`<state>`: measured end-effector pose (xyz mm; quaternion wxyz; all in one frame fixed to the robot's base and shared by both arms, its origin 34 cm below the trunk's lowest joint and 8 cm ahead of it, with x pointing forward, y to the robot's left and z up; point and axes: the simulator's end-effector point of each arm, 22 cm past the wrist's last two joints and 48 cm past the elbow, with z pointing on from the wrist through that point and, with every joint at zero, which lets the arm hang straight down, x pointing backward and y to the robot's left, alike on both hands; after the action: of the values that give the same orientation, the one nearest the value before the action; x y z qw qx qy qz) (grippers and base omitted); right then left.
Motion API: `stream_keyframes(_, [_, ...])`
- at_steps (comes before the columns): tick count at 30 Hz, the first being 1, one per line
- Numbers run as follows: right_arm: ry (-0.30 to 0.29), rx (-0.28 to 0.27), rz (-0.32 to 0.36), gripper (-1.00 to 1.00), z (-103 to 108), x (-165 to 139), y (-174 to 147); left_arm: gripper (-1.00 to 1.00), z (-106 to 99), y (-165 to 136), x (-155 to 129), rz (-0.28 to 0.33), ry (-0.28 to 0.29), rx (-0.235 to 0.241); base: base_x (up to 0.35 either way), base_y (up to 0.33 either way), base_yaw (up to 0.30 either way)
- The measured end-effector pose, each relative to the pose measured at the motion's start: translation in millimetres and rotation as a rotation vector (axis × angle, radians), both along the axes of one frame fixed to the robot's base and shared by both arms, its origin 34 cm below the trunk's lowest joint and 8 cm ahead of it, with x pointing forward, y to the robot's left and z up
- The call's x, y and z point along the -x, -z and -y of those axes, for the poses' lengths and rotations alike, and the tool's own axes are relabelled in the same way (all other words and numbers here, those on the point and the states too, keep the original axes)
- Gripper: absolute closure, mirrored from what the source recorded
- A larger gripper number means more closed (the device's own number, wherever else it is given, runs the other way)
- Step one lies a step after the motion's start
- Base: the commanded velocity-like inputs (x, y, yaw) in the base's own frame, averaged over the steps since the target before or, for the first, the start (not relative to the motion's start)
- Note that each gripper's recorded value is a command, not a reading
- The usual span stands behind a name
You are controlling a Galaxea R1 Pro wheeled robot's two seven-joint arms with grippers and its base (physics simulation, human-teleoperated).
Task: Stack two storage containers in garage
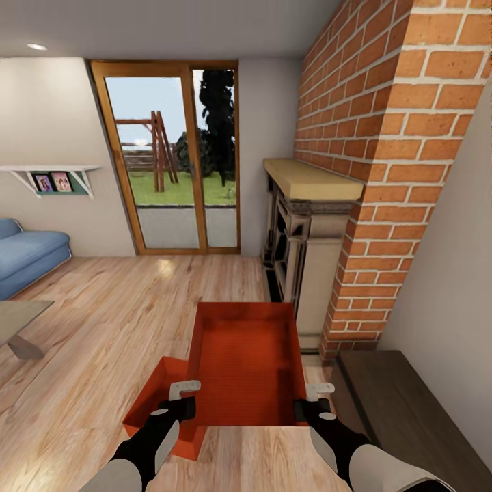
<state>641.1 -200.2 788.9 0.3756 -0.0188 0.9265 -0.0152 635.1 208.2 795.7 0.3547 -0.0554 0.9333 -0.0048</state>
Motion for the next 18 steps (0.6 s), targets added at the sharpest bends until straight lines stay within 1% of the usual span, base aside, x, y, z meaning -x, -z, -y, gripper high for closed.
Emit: stream_keyframes(18, [0.000,0.000,0.029,1.00,0,-6,-15,1.00,0,-15,-6,0.029,0.000,0.000,0.000,0.000,0.000])
